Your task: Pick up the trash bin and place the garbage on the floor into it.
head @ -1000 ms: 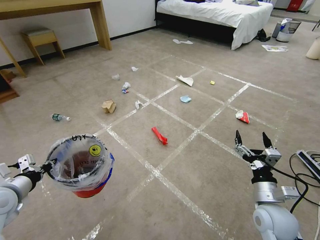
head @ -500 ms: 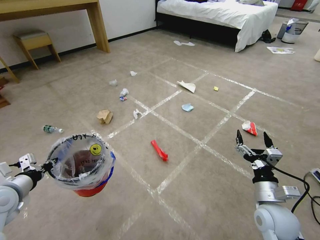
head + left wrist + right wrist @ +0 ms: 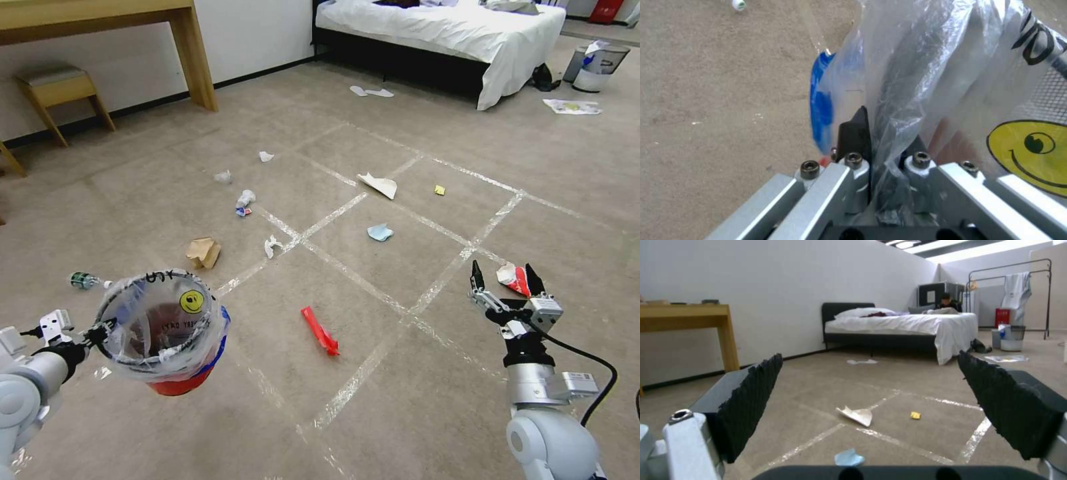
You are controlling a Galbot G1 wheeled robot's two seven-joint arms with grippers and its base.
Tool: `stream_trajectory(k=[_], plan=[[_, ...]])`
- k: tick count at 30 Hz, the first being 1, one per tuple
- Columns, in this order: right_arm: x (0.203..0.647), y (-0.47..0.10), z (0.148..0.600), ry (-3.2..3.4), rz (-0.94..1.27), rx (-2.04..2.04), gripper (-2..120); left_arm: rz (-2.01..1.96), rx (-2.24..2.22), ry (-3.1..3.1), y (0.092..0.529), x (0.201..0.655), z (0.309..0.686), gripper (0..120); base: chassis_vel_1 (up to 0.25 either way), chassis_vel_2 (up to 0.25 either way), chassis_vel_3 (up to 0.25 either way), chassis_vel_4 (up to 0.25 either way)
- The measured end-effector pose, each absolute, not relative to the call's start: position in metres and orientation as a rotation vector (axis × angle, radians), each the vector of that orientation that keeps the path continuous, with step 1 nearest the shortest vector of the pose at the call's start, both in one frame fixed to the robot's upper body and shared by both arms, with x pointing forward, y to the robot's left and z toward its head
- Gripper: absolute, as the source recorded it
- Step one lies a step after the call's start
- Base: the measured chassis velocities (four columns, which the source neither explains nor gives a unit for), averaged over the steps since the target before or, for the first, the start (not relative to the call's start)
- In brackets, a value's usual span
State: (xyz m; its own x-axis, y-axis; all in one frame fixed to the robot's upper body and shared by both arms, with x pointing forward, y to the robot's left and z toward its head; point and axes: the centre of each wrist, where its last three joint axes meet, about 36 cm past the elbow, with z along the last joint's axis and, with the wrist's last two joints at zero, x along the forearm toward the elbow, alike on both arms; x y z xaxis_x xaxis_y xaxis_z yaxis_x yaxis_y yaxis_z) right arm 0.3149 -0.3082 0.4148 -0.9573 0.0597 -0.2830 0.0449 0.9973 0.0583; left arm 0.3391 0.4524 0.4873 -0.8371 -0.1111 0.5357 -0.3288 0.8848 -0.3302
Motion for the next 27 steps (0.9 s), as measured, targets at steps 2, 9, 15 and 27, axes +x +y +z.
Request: stream_trajectory(k=[2,9,15,27], plan=[[0.3146,-0.3085,0.4147,2.852,0.073,0.075,100,0.567,0.321,-2.532,0.4517,0.3387,0.4862,3,0.0,0.0,0.0,0.0],[0.3147,-0.3096,0.4143,2.852,0.068,0.075,100,0.571,0.323,-2.53,0.4505,0.3382,0.4842,3,-0.018,0.016,0.012,-0.024],[0.3153,-0.3106,0.415,2.85,0.069,0.077,100,0.575,0.318,-2.531,0.4481,0.3386,0.4835,3,-0.105,0.089,0.1,-0.114],[0.3222,-0.3121,0.4149,2.85,0.055,0.076,100,0.575,0.322,-2.53,0.4469,0.3378,0.4819,3,-0.05,0.062,0.054,-0.056]])
